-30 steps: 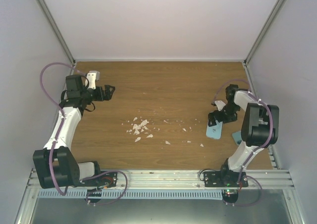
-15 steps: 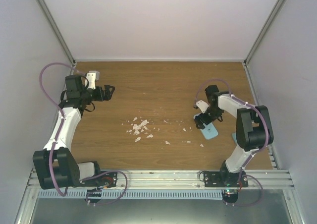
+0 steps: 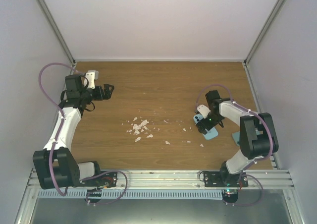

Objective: Take the phone out of the phone case
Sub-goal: Pick up the phone at the center of the board.

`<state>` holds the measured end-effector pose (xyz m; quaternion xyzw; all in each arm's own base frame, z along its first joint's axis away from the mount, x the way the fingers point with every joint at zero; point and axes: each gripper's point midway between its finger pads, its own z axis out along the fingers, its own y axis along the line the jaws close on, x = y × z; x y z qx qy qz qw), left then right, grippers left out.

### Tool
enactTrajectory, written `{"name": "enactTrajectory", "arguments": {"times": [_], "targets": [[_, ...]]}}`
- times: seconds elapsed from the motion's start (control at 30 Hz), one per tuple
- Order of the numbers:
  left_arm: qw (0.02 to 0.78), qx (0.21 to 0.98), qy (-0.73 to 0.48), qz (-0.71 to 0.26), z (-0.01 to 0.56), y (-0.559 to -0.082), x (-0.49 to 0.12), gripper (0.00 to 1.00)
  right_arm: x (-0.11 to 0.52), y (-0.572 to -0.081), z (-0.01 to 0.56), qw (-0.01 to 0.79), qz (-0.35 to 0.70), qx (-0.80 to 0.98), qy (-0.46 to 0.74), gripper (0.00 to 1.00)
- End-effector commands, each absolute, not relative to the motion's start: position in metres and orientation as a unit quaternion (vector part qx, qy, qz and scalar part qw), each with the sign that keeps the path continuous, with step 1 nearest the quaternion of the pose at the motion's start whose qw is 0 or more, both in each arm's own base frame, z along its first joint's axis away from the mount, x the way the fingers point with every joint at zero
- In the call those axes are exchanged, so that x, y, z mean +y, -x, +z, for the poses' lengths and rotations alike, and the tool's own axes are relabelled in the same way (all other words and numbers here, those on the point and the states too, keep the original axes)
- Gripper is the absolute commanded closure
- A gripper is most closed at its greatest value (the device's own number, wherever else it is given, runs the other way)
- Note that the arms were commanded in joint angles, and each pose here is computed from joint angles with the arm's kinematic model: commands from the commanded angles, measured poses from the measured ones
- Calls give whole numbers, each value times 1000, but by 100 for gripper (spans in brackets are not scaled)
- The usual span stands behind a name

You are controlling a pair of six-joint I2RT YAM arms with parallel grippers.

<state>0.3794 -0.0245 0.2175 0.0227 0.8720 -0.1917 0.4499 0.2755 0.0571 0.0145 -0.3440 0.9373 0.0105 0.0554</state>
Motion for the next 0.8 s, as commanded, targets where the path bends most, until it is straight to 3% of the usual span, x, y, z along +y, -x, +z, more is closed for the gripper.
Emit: {"name": "enactTrajectory", "arguments": {"times": [0.0, 0.07, 0.4, 0.6, 0.77], "targets": [[476, 862, -4, -173, 224, -389, -13, 1, 46, -251, -1, -3, -5, 939, 345, 7], [477, 863, 2, -168, 224, -390, -11, 1, 48, -252, -2, -9, 0, 939, 343, 14], [496, 857, 30, -137, 243, -393, 3, 1, 67, -292, 33, 56, 20, 939, 338, 32], [496, 854, 8, -160, 250, -393, -7, 1, 79, -314, 53, 97, 26, 932, 348, 35], [495, 832, -53, -243, 263, -388, -44, 1, 103, -340, 83, 151, 45, 915, 370, 35]]}}
